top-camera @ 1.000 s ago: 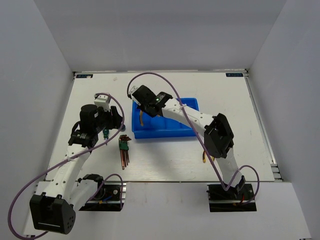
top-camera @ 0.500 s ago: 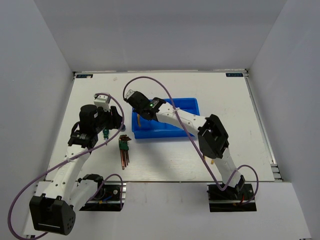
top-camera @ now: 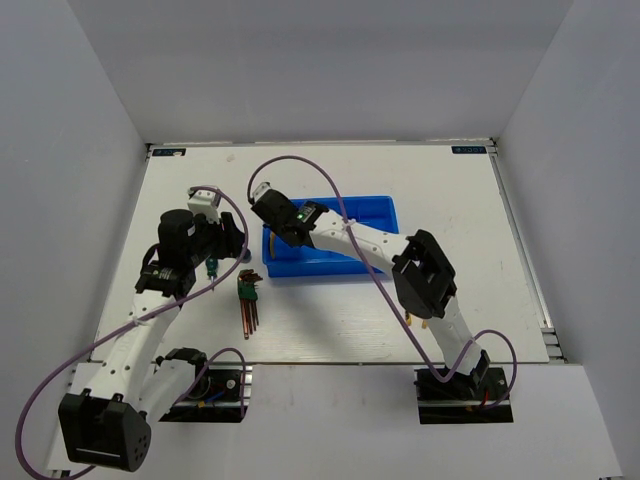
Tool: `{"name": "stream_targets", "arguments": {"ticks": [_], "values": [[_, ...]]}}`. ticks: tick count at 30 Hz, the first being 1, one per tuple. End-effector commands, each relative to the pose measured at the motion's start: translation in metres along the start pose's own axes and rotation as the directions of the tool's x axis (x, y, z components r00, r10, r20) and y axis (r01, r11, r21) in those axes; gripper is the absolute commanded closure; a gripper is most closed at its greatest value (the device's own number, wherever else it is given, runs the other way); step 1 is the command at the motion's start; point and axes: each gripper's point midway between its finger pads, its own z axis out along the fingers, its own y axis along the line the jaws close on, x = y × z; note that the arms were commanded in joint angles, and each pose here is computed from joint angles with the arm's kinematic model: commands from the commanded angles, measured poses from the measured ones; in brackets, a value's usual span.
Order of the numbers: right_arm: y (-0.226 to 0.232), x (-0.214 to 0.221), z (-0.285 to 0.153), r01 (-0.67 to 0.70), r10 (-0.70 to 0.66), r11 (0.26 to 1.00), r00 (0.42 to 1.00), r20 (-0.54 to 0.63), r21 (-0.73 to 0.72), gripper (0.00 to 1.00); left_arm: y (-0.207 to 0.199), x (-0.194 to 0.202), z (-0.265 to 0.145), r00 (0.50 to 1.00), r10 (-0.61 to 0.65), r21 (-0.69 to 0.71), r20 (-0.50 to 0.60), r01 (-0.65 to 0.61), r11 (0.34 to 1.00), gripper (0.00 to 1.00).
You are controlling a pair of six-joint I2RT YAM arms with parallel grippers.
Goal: Sort the tools into containers
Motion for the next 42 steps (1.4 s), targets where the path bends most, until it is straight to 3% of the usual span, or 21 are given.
{"name": "stream_targets", "arguments": {"ticks": [1, 15, 26, 42], "values": [[0.007, -0.018, -0.007, -0.090, 0.092, 0.996, 0.993, 0.073, -0.018, 1.00, -0.007, -0.008, -0.004, 0.999, 0.015, 0.029, 0.036, -0.016, 0.999, 0.38], [0.021, -0.029, -0.005, -0.155, 0.159, 0.987, 0.981, 0.116, -0.041, 1.00, -0.007, -0.008, -0.004, 0.999, 0.015, 0.029, 0.036, -0.016, 0.999, 0.38], [0.017, -0.027, -0.001, -0.130, 0.131, 0.991, 0.984, 0.120, -0.011, 1.00, -0.007, -0.010, -0.006, 0.999, 0.017, 0.030, 0.045, -0.019, 0.999, 0.38], [-0.003, -0.020, 0.003, 0.038, -0.046, 0.993, 0.997, 0.065, 0.110, 1.00, -0.007, -0.010, -0.006, 0.999, 0.017, 0.030, 0.045, -0.019, 0.999, 0.38]]}}
